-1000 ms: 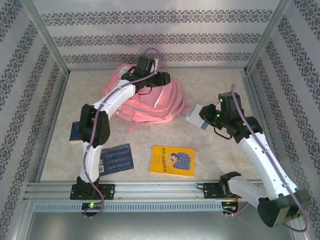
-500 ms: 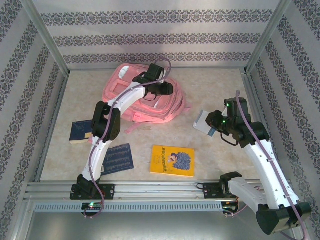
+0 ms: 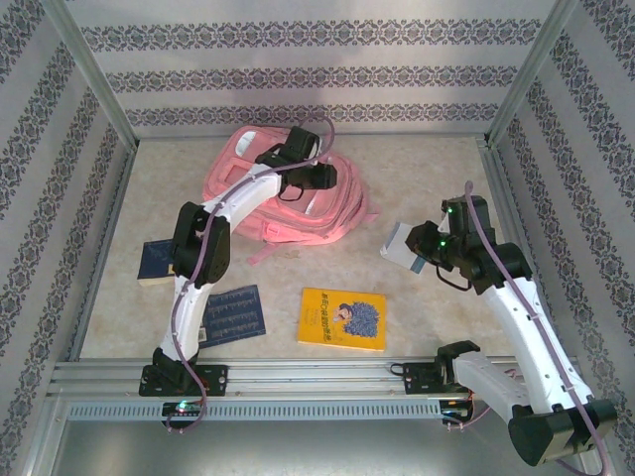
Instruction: Pack the student bag
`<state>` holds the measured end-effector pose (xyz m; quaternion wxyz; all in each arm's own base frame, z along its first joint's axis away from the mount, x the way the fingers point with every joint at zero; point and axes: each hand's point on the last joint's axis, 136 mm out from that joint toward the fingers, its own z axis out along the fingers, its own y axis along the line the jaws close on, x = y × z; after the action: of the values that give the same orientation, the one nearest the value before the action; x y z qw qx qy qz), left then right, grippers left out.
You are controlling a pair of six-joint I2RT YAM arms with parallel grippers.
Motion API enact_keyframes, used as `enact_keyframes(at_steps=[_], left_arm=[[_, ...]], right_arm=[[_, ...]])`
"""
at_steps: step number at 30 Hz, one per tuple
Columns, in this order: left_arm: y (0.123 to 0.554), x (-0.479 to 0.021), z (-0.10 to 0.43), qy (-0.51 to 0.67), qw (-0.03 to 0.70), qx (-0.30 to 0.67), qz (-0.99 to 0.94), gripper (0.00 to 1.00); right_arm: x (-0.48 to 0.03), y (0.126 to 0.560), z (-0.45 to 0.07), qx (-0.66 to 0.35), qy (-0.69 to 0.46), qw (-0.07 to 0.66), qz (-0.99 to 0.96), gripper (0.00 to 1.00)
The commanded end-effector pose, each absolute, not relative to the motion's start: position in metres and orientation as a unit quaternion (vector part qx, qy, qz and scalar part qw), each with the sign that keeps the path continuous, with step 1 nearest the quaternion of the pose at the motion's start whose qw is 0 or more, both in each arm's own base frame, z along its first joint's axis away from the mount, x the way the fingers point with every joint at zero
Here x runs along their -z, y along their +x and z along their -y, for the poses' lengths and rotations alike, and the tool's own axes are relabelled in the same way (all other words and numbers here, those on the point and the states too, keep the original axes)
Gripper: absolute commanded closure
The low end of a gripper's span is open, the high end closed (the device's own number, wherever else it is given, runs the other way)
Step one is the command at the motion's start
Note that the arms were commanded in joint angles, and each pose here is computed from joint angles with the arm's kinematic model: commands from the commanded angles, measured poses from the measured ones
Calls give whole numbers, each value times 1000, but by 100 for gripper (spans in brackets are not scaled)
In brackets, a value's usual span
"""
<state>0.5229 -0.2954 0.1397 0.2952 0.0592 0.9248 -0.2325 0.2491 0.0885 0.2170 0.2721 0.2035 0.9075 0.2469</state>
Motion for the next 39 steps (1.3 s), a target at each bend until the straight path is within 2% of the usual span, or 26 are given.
enact_keyframes(at_steps=[1, 10, 17, 19, 24, 30, 39], left_arm=[[532, -155, 284, 61, 321, 227, -917, 49], [528, -120, 294, 63, 278, 238, -928, 50], [515, -114, 321, 87, 258, 265, -925, 59], [512, -111, 326, 90, 250, 267, -926, 66], [507, -118, 322, 93, 251, 255, -929, 100], [497, -168, 321, 102, 279, 278, -913, 100], [479, -243, 300, 110, 326, 305, -888, 100]], right_arm=[[-220, 252, -91, -264, 202, 280, -900, 95], [-219, 251, -93, -268, 202, 278, -900, 92], [-216, 252, -94, -271, 202, 277, -900, 92], [-216, 254, -94, -273, 203, 278, -898, 92], [-225, 260, -92, -265, 200, 292, -897, 92], [-233, 278, -87, -248, 206, 308, -895, 92], [-229, 324, -98, -281, 233, 310, -878, 93]])
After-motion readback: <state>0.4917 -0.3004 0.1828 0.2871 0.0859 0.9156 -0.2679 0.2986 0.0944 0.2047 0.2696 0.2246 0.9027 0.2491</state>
